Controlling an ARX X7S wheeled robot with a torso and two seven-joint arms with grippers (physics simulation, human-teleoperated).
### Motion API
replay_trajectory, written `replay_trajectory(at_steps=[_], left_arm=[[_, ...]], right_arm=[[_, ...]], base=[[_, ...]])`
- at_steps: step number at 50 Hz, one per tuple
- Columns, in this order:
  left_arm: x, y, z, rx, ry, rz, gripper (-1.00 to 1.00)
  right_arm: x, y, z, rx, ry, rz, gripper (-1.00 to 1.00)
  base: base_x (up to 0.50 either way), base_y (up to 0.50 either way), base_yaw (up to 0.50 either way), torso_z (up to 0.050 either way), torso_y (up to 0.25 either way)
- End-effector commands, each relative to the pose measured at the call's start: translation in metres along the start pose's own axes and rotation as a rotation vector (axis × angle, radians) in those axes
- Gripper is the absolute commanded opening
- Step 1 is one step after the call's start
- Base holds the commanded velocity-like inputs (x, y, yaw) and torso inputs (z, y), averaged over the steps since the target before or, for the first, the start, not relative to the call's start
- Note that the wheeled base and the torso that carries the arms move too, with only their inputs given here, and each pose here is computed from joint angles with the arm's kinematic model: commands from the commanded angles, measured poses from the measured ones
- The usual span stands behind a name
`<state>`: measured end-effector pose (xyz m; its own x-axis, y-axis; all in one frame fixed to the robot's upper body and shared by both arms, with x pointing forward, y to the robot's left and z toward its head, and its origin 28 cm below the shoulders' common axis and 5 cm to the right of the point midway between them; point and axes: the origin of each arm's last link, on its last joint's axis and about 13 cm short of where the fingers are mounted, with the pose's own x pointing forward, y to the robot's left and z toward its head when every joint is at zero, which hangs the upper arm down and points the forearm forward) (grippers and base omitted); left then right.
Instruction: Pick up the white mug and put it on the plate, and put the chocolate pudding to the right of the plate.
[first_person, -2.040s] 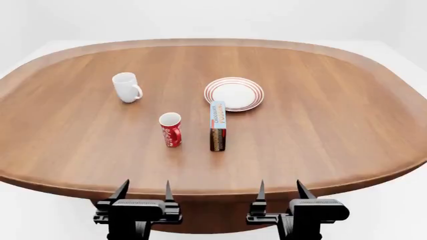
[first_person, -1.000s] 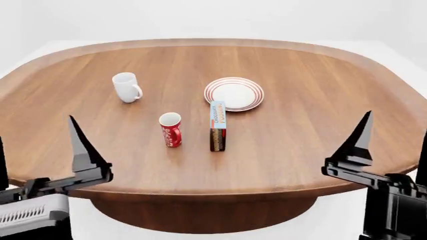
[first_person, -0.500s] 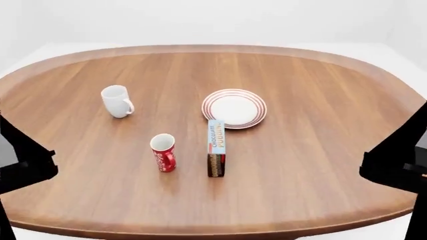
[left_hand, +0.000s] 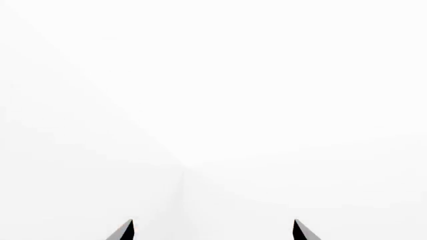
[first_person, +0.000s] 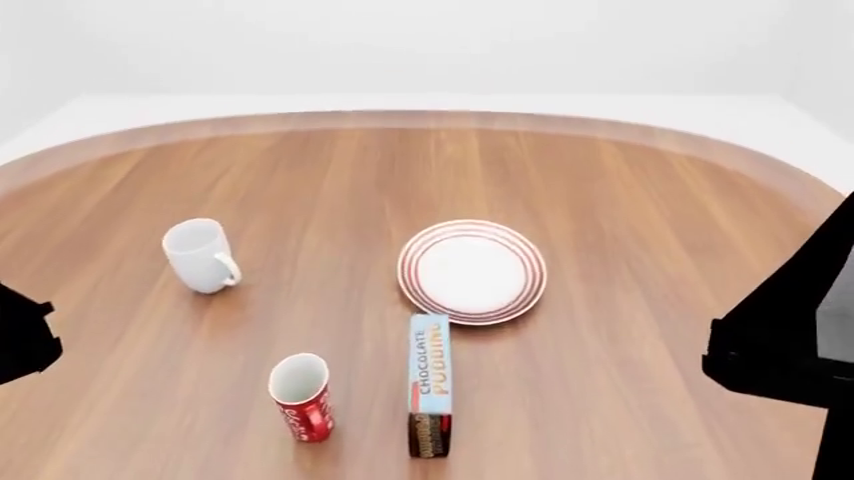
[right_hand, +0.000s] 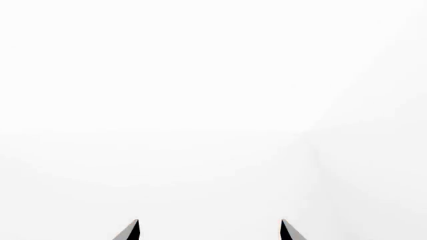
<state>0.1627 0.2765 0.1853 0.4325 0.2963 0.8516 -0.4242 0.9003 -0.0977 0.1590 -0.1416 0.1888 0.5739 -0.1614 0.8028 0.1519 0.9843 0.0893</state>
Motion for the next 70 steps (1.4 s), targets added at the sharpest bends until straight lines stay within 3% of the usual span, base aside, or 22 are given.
replay_trajectory(at_steps=[1,42,48,70], left_arm=[[0.0007,0.0007,0.0043,-0.001,-0.019,0.004,1.0],[0.0,-0.0001,0.0083,-0.008,-0.033,-0.007,1.0],[0.0001,-0.0002,0.0089,-0.008,-0.031,-0.009,1.0],[-0.0012,-0.0015,0.0062,-0.011,-0.008,-0.026,1.0]], right_arm=[[-0.0001,0.0005,0.0027,-0.003,-0.009,0.015,1.0],[-0.0011,0.0031,0.0106,-0.049,-0.054,0.052,1.0],[-0.0013,0.0023,0.0081,-0.122,-0.063,0.028,1.0],[-0.0038,0.003,0.0087,-0.126,-0.09,0.017,1.0]], base=[[0.5,-0.01,0.0,0.0,0.0],[0.5,-0.01,0.0,0.0,0.001],[0.49,0.01,0.0,0.0,0.0],[0.06,0.32,0.0,0.0,0.0]])
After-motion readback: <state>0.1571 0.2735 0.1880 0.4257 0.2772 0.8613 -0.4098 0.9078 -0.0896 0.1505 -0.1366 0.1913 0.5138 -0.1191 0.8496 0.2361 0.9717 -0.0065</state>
